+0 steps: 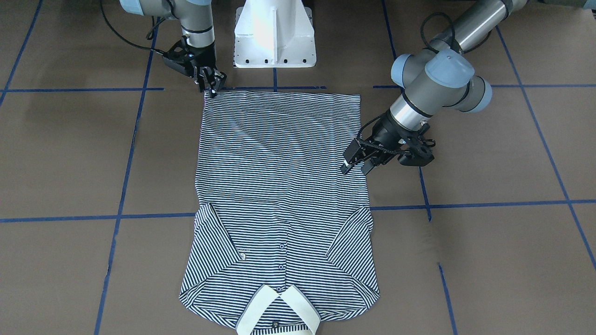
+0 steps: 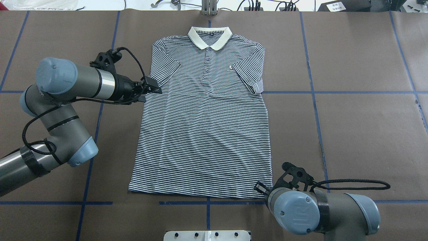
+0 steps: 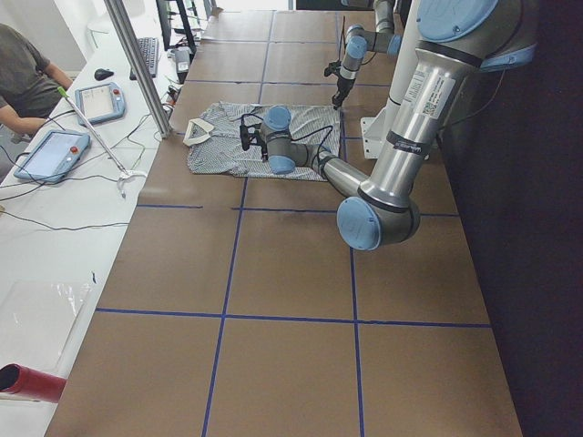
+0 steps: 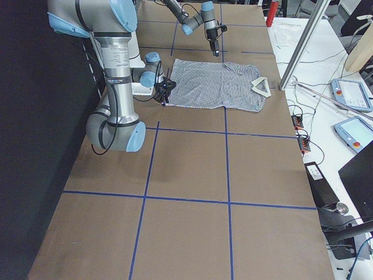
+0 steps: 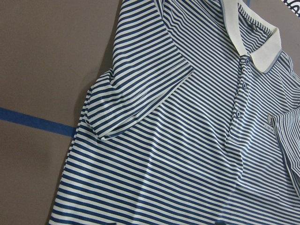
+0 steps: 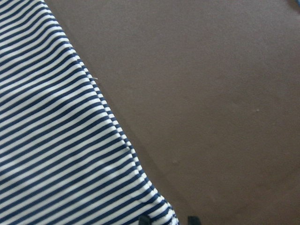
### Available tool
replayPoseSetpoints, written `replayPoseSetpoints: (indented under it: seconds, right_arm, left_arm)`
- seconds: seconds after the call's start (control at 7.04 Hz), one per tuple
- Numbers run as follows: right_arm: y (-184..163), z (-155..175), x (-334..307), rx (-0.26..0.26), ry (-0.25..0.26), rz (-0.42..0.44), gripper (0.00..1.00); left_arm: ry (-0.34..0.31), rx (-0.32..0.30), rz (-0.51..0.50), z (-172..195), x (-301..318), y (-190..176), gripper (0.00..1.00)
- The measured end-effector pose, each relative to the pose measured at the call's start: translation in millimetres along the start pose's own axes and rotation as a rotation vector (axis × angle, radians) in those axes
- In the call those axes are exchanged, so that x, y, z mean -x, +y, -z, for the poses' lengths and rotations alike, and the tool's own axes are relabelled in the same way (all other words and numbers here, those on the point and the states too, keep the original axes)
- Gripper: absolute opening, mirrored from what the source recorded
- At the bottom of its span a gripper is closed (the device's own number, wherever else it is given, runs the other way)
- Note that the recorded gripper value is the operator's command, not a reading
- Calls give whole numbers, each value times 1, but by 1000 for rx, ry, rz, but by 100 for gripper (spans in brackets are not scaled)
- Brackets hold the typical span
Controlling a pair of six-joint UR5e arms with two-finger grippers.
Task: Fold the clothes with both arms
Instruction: 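Move the left gripper to the other near hem corner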
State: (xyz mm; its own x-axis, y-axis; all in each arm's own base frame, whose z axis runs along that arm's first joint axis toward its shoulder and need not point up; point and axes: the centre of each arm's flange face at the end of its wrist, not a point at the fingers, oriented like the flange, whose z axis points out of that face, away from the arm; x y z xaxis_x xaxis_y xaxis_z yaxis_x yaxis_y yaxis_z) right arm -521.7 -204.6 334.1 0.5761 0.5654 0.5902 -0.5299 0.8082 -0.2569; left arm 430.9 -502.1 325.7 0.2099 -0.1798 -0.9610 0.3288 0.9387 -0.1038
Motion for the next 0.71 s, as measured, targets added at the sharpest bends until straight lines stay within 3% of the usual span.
replayPoseSetpoints:
  seconds: [0.14, 0.71]
  right_arm:
    - [1, -1, -1, 1, 1, 2, 0]
    - [3, 10, 1, 17, -14, 0, 0]
  left_arm:
    - [-1, 0, 1, 0, 1, 0, 76]
    - [20, -7, -3, 14, -8, 5, 77]
